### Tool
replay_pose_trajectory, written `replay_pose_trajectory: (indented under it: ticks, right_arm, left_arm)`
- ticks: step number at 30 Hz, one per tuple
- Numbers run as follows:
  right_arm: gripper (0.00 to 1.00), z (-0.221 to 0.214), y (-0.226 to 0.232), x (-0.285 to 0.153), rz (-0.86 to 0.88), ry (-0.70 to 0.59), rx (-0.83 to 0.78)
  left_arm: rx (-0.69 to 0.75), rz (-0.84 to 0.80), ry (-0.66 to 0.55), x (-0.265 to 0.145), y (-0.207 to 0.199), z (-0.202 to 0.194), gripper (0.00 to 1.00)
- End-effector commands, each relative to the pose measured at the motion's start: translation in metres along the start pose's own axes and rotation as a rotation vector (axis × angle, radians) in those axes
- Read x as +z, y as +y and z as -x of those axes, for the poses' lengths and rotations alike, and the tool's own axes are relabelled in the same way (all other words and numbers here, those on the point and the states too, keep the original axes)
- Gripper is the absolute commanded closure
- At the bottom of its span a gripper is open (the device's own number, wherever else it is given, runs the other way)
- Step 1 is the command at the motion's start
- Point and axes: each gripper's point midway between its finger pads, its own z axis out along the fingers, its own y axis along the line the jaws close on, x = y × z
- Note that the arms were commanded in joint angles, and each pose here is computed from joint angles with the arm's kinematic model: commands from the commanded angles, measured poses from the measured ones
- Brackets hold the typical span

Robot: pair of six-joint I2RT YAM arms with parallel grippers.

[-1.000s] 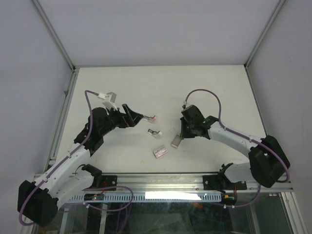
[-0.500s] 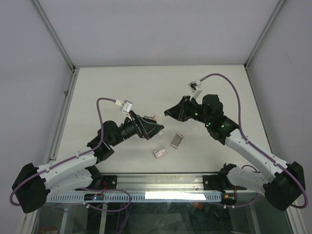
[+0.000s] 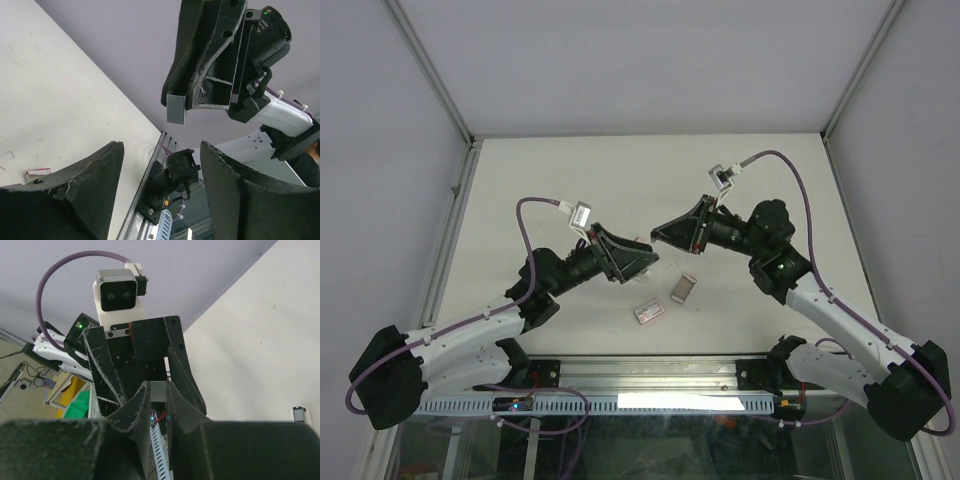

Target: Load the staples into the stapler

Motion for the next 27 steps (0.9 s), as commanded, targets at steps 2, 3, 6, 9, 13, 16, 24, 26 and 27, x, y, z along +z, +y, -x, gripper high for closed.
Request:
replay_pose_trajectory:
  ticks: [2, 3, 6, 9, 13, 16, 24, 26, 27]
  right_arm:
    - [0.88, 0.009, 0.034, -0.005, 0.145, -0.013, -0.059]
    - [0.88, 0.008, 0.034, -0.005, 0.150, -0.008, -0.063]
    - [0.88, 0.004, 0.033, -0.005, 0.155, 0.008, -0.060]
    - [0.88, 0.002, 0.033, -0.005, 0.161, 0.021, -0.055]
    - [0.88, 0.001, 0.034, -0.004, 0.165, 0.024, -0.054]
    - [0.88, 0.001, 0.034, -0.003, 0.166, 0.025, -0.054]
    - [0.88, 0.000, 0.033, -0.002, 0.168, 0.025, -0.055]
    - [0.88, 0.001, 0.033, -0.002, 0.170, 0.023, -0.058]
    - [0.88, 0.000, 0.033, -0.002, 0.170, 0.023, -0.058]
  left_arm:
    - [0.027, -0.188, -0.064, 0.005, -0.050, 0.025, 0.40]
    - [0.029, -0.193, -0.064, 0.005, -0.051, 0.025, 0.42]
    - [0.039, -0.204, -0.061, 0.005, -0.054, 0.026, 0.45]
    - [0.044, -0.209, -0.060, 0.005, -0.055, 0.026, 0.47]
    - [0.052, -0.222, -0.062, 0.006, -0.059, 0.028, 0.50]
    - [0.059, -0.224, -0.066, 0.007, -0.061, 0.030, 0.56]
    - [0.061, -0.225, -0.063, 0.008, -0.060, 0.030, 0.71]
    - [0.063, -0.227, -0.063, 0.007, -0.061, 0.030, 0.73]
    - [0.064, -0.229, -0.063, 0.007, -0.061, 0.030, 0.74]
